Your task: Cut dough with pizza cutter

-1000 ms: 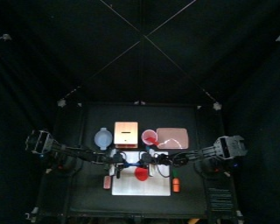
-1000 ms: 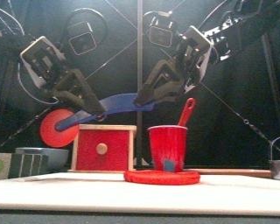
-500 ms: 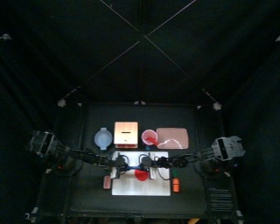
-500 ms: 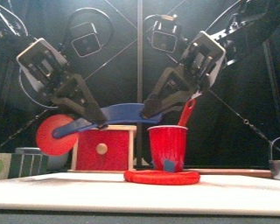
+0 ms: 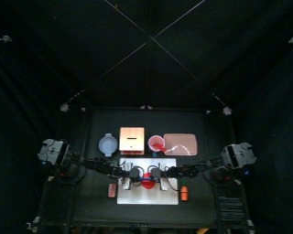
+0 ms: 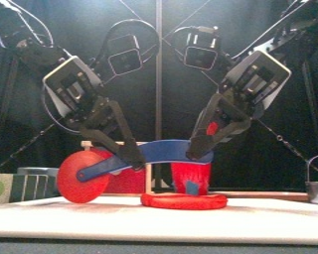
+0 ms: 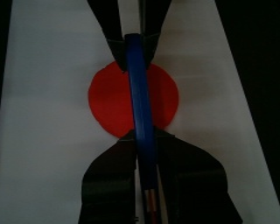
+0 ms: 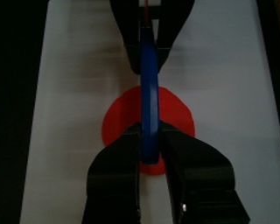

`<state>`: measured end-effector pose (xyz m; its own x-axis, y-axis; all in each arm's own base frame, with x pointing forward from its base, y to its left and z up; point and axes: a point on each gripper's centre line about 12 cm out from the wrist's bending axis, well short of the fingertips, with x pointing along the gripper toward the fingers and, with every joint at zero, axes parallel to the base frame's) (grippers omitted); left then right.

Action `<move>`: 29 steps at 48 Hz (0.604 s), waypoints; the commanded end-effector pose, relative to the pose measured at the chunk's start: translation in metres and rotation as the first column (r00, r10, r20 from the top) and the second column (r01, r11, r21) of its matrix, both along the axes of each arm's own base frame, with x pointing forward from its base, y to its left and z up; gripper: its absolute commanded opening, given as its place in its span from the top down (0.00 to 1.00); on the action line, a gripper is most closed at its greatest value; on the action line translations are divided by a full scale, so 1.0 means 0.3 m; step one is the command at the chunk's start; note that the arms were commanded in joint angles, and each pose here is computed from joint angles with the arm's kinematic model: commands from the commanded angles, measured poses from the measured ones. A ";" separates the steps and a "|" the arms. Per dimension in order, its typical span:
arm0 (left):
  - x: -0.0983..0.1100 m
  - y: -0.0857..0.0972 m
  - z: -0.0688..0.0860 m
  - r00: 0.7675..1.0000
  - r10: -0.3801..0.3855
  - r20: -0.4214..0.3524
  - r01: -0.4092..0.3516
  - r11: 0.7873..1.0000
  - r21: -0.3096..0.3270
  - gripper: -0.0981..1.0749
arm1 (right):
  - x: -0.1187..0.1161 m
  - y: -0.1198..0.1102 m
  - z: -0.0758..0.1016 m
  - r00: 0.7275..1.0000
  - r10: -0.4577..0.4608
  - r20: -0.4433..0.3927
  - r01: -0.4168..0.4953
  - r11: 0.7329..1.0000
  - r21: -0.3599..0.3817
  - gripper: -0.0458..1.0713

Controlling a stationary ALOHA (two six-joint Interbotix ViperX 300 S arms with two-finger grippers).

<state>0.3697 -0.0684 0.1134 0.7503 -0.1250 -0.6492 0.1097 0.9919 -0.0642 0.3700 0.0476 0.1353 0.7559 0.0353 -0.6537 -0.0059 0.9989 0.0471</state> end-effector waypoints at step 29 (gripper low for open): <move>0.060 0.011 0.035 0.999 -0.029 0.040 0.028 0.999 0.036 0.52 | -0.051 -0.011 0.040 1.000 0.011 0.028 -0.010 1.000 -0.014 0.63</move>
<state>0.3811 -0.0628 0.1148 0.7529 -0.1178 -0.6475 0.1297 0.9911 -0.0294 0.3553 0.0442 0.1332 0.7494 0.0283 -0.6615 -0.0087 0.9994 0.0329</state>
